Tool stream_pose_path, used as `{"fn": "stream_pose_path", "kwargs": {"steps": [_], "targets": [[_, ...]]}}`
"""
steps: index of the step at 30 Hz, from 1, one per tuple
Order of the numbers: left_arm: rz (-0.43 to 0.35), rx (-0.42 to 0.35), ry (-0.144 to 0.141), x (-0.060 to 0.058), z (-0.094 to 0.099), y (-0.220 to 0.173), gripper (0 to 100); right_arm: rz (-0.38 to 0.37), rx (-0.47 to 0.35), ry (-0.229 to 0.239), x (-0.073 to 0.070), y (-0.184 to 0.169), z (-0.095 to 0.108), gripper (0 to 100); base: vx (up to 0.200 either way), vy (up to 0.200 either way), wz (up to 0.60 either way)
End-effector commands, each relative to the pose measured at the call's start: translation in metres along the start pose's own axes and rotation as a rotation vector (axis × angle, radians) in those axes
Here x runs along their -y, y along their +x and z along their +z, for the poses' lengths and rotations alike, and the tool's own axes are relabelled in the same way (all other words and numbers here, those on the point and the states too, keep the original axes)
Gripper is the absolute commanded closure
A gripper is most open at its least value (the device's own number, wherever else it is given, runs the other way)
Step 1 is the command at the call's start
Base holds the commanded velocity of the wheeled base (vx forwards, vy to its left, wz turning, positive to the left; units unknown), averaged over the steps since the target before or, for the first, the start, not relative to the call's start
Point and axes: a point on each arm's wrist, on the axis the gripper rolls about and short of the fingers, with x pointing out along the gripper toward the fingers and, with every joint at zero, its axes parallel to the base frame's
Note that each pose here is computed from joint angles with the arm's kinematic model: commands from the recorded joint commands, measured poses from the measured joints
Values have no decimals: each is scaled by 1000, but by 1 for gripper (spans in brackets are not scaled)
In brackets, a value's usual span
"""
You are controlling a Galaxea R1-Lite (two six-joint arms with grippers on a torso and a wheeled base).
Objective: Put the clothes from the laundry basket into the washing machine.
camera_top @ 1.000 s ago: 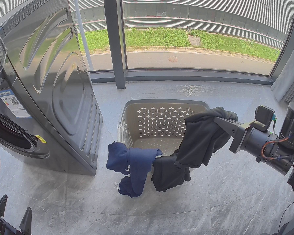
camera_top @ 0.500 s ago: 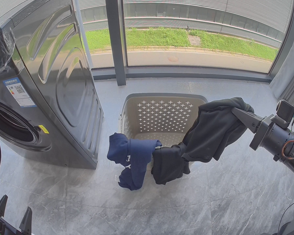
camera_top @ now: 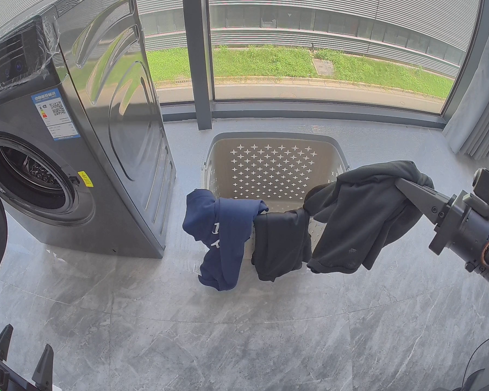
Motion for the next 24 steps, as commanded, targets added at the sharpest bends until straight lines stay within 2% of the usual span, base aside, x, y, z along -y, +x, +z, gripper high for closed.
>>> {"fn": "stream_pose_path", "kwargs": {"steps": [1,5,16,19,24], "targets": [[0,-1,-1,0,-5,0,0,30,7,2,-3,-8,0,100,0,0,0],[0,-1,-2,0,-5,0,0,75,19,2,-6,-15,5,100,0,200,0],[2,-1,-5,0,-5,0,0,137,12,11,-15,-13,3,100,0,200,0],[2,-2,-5,0,-5,0,0,128,12,14,-15,-10,4,100,0,200,0],[2,-2,-5,0,-5,0,0,70,9,15,-6,7,3,100,0,200,0]]}}
